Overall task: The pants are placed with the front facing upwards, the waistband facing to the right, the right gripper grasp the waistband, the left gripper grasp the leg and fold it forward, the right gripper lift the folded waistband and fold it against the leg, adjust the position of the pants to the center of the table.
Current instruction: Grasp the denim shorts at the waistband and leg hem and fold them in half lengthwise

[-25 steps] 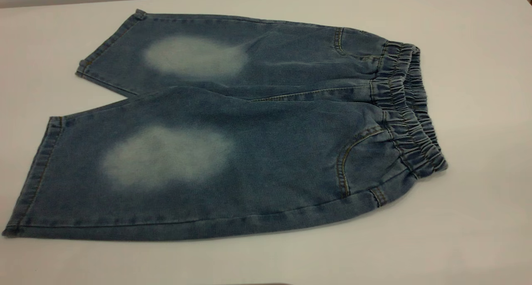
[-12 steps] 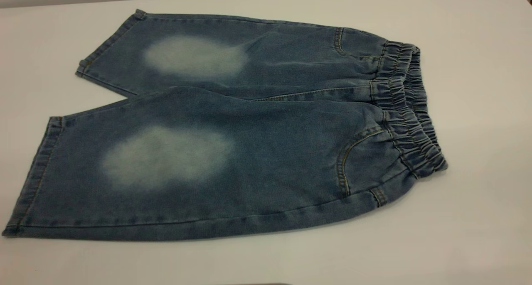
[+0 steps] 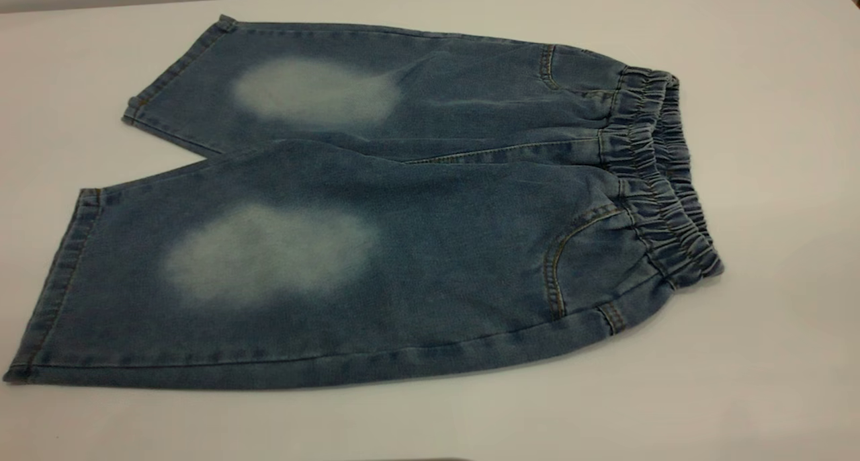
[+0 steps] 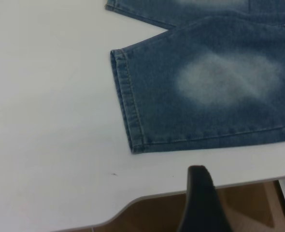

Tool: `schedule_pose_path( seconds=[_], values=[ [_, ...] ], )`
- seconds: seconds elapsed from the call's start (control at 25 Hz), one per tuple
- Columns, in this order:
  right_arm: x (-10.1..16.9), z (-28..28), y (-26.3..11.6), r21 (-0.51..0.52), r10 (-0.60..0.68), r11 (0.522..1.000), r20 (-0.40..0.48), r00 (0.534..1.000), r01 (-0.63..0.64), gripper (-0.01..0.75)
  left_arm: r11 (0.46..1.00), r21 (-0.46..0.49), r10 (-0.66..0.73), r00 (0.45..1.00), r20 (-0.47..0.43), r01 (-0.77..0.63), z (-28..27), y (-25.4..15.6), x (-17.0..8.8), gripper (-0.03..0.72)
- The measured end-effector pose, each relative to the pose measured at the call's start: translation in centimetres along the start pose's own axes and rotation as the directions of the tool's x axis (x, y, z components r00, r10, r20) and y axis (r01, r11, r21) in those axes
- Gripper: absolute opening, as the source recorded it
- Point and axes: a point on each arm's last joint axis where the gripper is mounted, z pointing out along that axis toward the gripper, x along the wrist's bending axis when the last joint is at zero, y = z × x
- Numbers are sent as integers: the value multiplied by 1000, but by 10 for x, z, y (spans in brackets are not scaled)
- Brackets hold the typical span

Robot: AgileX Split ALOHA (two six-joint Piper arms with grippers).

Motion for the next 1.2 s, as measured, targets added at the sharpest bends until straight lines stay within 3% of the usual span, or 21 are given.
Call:
schedule_pose_path(
  seconds=[0.56,0.96,1.2],
  values=[
    [1,2,1,2,4,1000,-8,1000,-4,452,1000,2,-4,1000,0,4,0,0,0,410],
    [18,52,37,212,-45,975,-86,995,63,452,996,85,-12,999,-31,14,41,70,11,394],
    [29,106,55,308,-50,946,-179,983,105,481,983,169,68,997,31,-72,100,97,15,403]
  ],
)
